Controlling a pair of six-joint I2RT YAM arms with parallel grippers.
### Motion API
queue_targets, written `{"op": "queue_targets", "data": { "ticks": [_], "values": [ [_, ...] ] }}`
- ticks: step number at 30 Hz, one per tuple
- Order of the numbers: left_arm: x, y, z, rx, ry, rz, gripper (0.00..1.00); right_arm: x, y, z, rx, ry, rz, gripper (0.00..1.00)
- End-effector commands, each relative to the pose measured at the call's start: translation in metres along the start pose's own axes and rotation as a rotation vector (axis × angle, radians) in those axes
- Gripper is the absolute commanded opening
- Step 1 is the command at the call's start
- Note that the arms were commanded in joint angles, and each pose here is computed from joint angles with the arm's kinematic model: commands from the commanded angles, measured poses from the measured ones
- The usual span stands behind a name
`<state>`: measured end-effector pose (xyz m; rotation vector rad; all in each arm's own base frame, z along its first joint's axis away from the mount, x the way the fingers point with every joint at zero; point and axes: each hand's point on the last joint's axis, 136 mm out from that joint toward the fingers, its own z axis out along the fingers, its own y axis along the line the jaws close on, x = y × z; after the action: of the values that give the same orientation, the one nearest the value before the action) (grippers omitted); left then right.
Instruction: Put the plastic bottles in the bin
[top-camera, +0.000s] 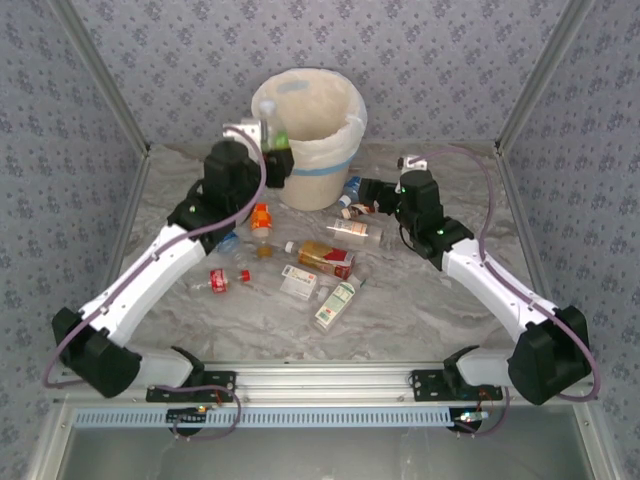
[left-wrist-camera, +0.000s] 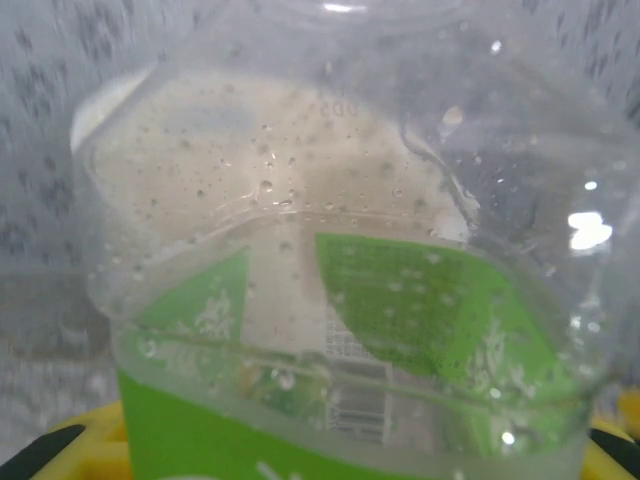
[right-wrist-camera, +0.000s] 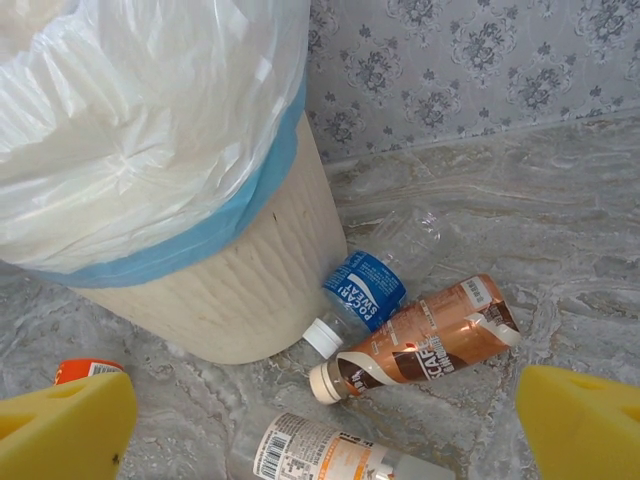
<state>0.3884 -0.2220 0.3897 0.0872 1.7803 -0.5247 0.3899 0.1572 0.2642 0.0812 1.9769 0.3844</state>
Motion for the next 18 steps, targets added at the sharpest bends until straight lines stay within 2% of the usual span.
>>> {"op": "queue_targets", "data": {
  "ticks": [1, 5, 12, 14, 18],
  "values": [
    [-0.058, -0.014, 0.015, 0.076, -0.150, 0.021, 0.32, -0.005, -0.005, -0.013, 0.006, -0.024, 0.032, 1.00],
    [-0.074, -0.011, 0.047, 0.076, -0.166, 0.011, 0.33, -0.004, -0.010, -0.021, 0.018, -0.031, 0.030, 1.00],
    [-0.065, 0.014, 0.096, -0.046, -0.153, -0.025, 0.35, -0.002, -0.017, -0.032, 0.049, -0.010, 0.047, 1.00],
    [-0.056, 0.020, 0.109, -0.072, -0.123, -0.044, 0.36, -0.001, -0.020, -0.036, 0.061, -0.002, 0.053, 1.00],
    [-0.034, 0.025, 0.138, -0.101, 0.007, -0.048, 0.37, 0.001, -0.028, -0.043, 0.092, 0.009, 0.047, 1.00]
  ]
}}
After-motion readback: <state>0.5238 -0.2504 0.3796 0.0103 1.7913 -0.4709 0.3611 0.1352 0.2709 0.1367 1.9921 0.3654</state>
